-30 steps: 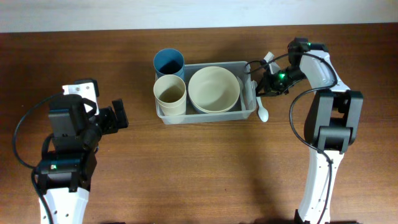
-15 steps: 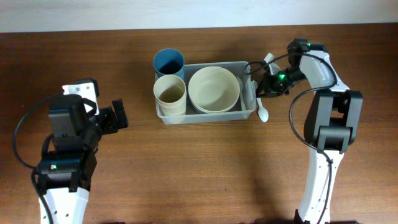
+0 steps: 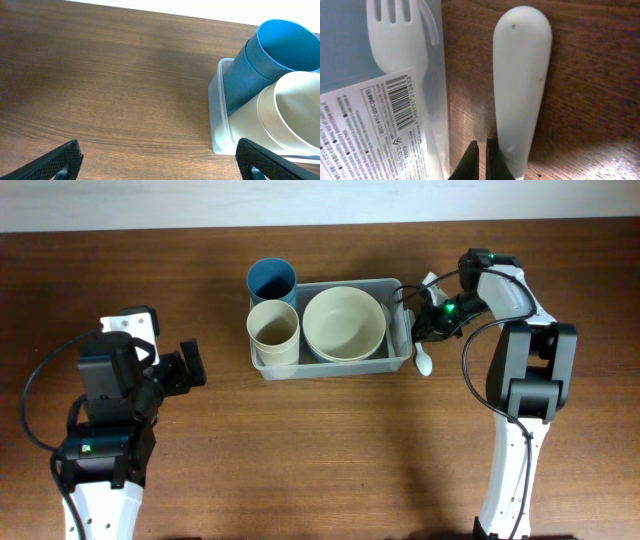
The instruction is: Pack container
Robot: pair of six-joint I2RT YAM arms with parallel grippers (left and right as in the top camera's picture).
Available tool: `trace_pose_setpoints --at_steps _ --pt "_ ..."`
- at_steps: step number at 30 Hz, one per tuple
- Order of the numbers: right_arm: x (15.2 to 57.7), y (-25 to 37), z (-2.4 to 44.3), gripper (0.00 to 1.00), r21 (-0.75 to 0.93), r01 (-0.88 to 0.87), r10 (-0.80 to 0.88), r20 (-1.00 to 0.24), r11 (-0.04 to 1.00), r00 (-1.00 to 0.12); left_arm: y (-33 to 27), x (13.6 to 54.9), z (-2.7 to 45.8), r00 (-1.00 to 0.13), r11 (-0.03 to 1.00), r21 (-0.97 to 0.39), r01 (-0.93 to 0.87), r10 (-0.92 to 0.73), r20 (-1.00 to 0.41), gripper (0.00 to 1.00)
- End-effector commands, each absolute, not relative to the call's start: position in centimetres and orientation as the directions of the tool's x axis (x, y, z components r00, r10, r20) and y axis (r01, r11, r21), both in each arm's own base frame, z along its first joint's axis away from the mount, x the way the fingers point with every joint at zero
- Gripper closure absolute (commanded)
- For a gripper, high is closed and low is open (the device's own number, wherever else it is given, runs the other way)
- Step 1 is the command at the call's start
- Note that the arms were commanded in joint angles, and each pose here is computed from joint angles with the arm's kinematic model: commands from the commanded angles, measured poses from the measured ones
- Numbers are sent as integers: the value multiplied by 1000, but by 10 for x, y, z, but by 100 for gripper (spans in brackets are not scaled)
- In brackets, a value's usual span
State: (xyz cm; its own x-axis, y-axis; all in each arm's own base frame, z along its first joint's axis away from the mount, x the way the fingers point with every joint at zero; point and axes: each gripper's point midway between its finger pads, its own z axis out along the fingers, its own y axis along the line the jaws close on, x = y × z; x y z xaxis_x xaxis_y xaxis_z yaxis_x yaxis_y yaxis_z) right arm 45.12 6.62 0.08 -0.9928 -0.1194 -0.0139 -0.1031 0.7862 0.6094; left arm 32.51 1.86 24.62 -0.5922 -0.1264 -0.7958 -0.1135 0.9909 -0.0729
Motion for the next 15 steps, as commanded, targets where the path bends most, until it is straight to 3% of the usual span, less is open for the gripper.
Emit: trace_pose_setpoints --at_steps 1,15 --pt "448 42 -22 96 482 -83 -114 35 872 -993 18 325 243 -599 993 -66 -96 -110 -793 0" --pt "453 -1 -18 96 271 -47 -68 70 961 -995 18 325 243 -599 993 -66 -96 -110 -793 0"
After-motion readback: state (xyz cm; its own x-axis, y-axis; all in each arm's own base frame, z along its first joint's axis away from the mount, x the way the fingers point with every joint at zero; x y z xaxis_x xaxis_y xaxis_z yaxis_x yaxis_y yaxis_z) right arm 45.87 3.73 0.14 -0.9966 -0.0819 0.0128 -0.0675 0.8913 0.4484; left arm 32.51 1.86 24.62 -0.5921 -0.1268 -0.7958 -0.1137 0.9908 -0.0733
